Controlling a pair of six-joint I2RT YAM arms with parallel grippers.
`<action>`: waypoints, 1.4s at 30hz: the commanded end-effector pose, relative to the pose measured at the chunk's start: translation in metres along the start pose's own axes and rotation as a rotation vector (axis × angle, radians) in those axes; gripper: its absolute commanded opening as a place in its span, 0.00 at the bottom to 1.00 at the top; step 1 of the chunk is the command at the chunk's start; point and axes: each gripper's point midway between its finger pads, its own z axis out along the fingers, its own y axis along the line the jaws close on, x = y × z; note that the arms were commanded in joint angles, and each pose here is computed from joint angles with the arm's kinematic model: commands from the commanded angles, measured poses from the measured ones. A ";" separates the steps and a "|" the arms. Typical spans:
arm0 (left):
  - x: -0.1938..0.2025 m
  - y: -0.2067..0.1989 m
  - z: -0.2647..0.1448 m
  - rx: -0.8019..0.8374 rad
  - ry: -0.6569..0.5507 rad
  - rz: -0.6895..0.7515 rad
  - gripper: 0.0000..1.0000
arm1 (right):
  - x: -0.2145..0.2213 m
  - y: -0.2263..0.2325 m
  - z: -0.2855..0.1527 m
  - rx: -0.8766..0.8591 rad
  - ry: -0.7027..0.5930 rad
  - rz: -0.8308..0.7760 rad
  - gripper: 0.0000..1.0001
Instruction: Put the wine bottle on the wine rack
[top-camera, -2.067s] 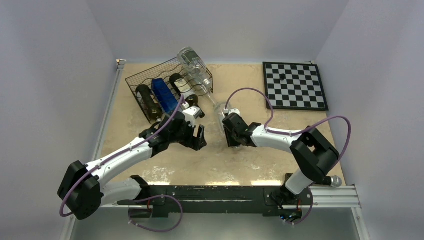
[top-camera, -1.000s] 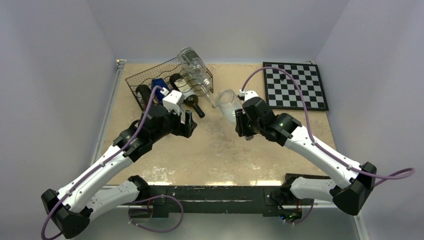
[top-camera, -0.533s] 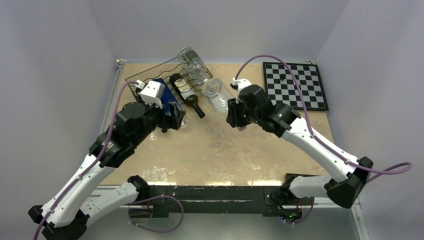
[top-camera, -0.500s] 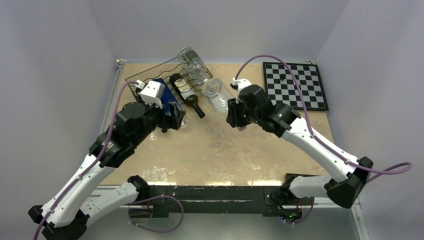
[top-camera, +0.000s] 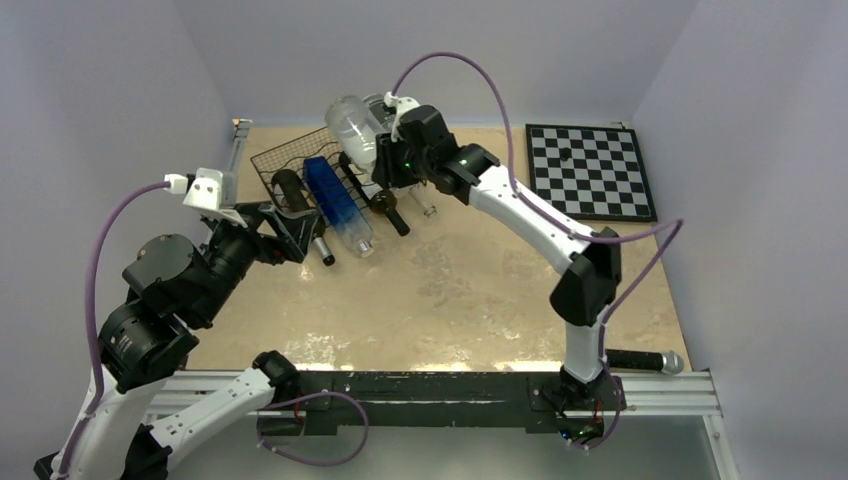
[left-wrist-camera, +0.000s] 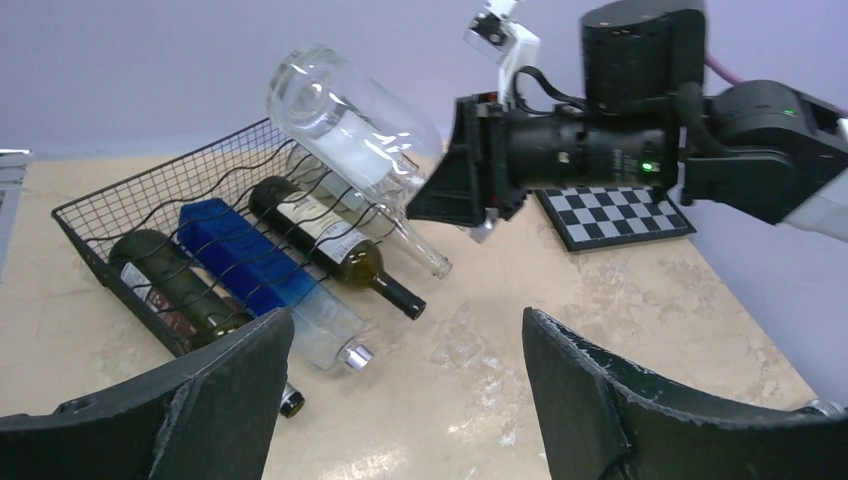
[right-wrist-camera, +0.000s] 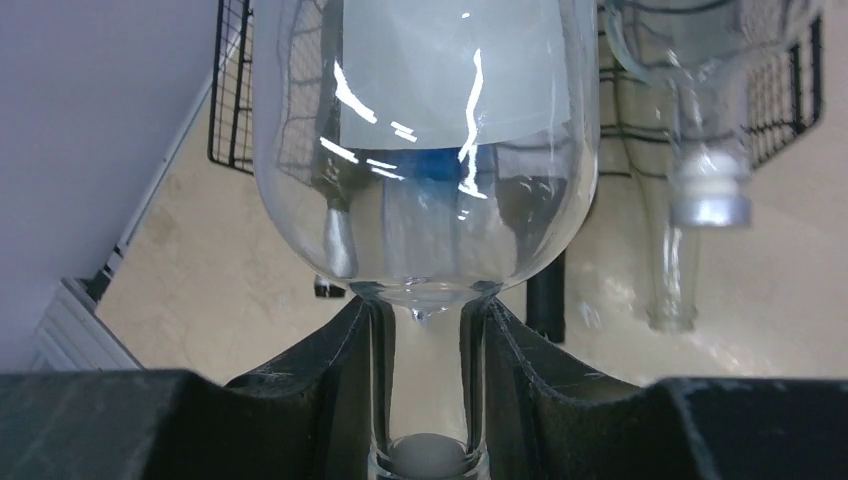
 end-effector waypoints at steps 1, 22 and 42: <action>0.003 0.011 -0.013 -0.049 0.035 -0.004 0.88 | -0.123 0.056 -0.015 -0.205 -0.388 0.035 0.00; 0.026 0.027 -0.026 -0.114 0.090 -0.048 0.88 | -0.111 0.021 0.084 -0.050 -0.444 -0.049 0.00; 0.031 0.030 -0.020 -0.137 0.107 -0.022 0.88 | -0.090 -0.014 0.114 0.109 -0.389 -0.082 0.70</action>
